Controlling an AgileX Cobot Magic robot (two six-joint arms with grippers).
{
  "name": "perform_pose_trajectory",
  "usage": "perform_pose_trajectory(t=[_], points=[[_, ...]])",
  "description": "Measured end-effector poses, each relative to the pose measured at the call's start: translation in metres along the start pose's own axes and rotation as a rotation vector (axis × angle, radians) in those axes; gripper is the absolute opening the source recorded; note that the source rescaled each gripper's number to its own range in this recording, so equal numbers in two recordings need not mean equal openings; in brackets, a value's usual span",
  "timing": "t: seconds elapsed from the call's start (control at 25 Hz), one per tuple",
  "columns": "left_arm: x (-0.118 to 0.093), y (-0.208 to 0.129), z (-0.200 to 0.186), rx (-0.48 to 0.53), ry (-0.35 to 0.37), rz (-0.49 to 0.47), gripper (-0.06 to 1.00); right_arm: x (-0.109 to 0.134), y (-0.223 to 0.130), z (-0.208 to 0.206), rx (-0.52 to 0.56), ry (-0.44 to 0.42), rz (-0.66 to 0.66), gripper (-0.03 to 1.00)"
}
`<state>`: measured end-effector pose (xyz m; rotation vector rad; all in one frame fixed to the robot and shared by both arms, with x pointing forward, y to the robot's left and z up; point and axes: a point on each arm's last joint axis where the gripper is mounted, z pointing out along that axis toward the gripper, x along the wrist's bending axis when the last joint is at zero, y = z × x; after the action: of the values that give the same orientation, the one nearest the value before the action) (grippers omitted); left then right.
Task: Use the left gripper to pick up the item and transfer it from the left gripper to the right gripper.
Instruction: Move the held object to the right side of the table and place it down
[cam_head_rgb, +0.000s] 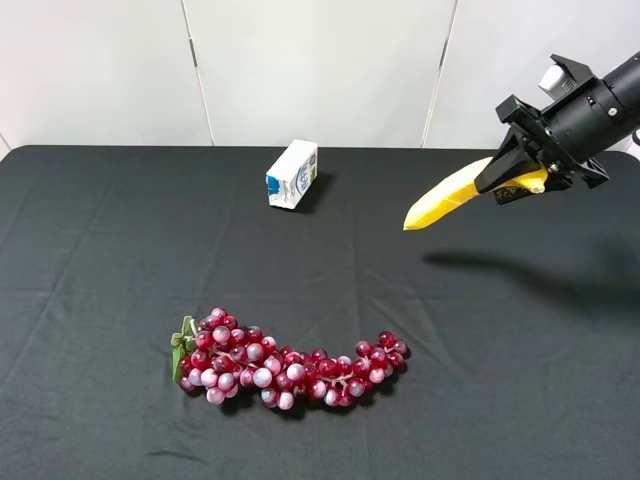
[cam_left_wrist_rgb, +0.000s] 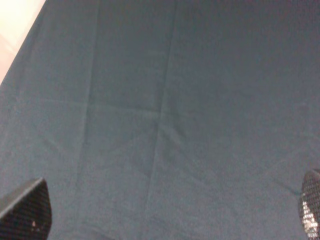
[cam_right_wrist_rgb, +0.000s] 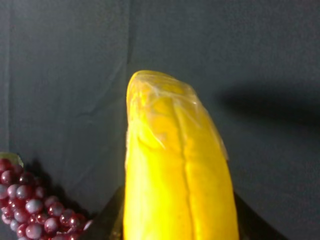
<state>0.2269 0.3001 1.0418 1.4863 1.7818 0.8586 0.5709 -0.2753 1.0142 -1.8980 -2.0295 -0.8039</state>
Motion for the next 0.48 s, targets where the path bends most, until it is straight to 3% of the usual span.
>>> perform_pose_trajectory(t=[0.48], points=[[0.000, 0.000, 0.000, 0.000, 0.000, 0.000, 1.00, -0.039, 0.030, 0.039, 0.160, 0.066, 0.089, 0.02]])
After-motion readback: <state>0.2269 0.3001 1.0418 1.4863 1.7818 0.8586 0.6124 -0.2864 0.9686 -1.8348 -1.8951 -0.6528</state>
